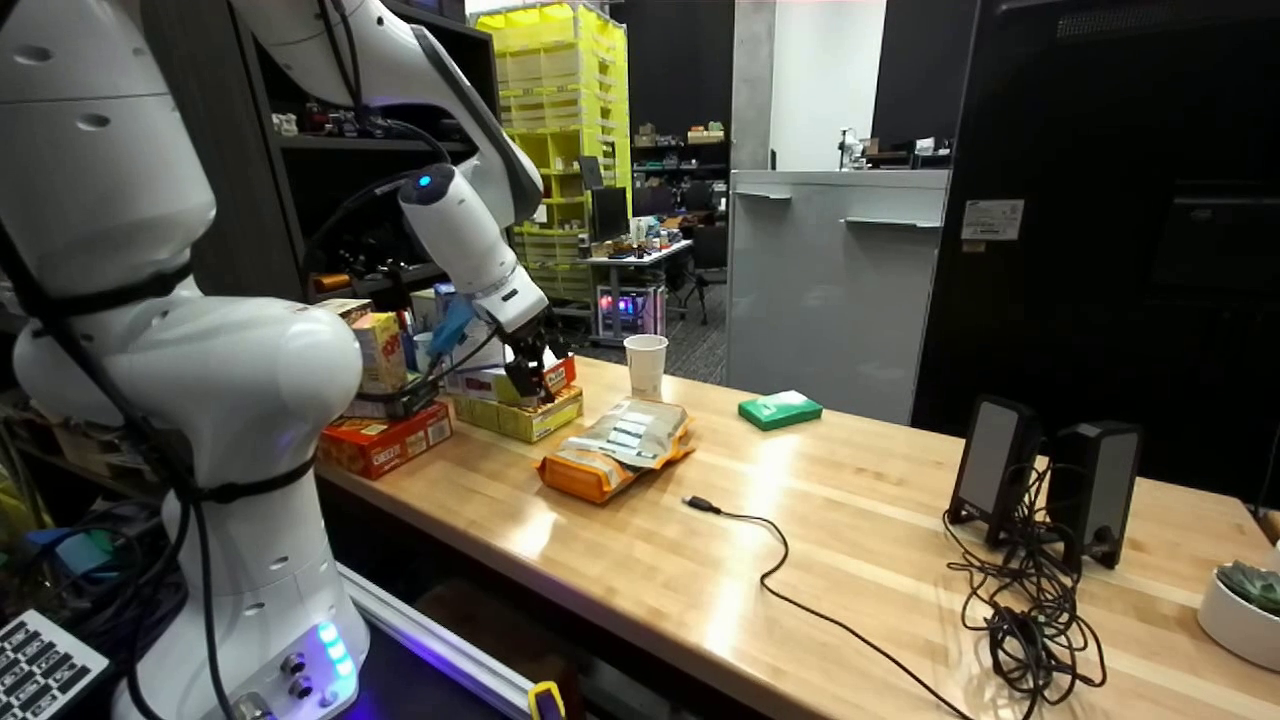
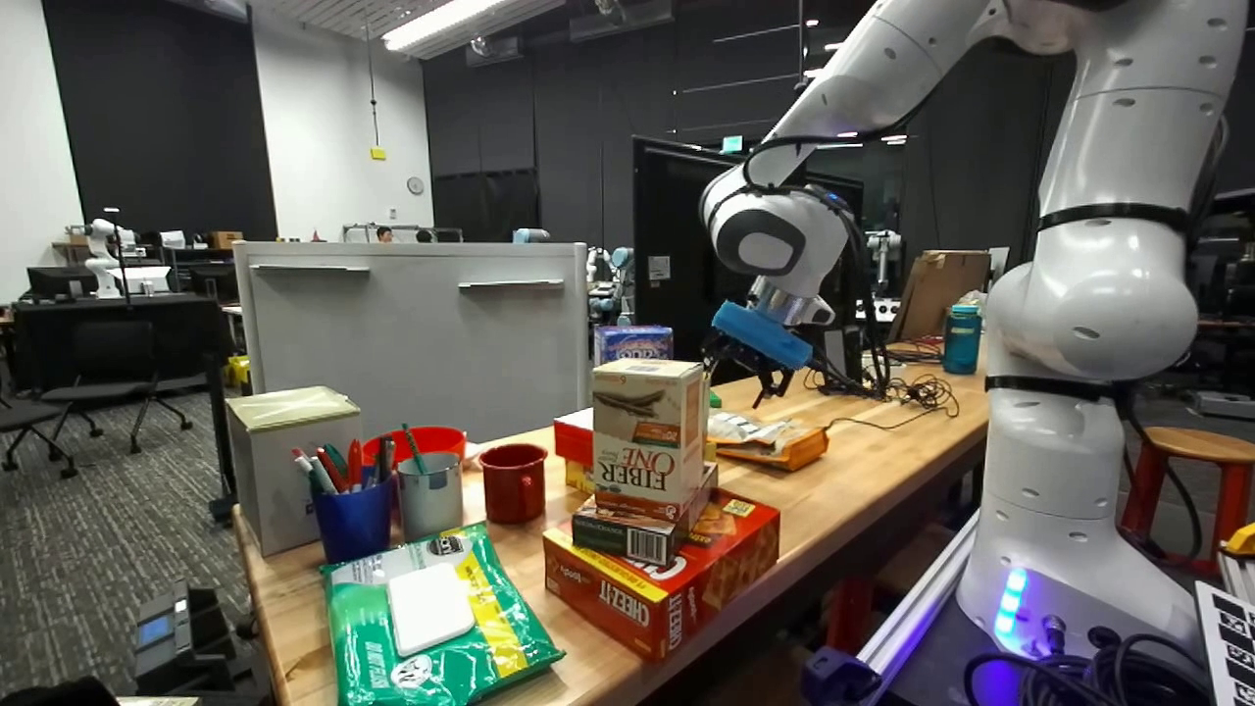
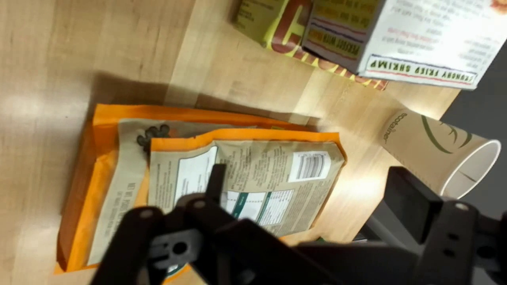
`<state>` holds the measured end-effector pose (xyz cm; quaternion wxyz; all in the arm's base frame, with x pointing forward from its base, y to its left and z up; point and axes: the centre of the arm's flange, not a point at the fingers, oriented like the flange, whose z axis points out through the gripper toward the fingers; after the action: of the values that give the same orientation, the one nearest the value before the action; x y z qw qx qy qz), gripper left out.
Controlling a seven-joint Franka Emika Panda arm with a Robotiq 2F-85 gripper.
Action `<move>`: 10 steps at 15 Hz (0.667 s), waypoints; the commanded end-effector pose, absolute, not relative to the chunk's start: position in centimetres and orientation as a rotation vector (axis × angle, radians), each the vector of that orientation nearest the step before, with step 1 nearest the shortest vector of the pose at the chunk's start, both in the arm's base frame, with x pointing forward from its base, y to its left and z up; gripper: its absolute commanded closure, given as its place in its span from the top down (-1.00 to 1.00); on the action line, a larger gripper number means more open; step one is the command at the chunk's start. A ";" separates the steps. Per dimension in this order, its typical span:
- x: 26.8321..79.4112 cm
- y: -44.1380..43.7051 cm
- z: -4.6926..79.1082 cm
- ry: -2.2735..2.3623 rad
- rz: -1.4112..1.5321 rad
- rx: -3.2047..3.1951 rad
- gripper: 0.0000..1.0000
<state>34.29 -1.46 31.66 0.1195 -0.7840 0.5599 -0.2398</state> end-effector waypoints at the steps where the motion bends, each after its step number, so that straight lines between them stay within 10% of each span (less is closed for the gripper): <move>1: 34.8 -1.0 39.5 1.472 -0.699 -2.369 1.00; 10: 36.4 0.5 41.9 1.209 -0.772 -2.506 1.00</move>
<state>35.53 0.52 34.44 0.1343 -0.8484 0.4363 -0.2681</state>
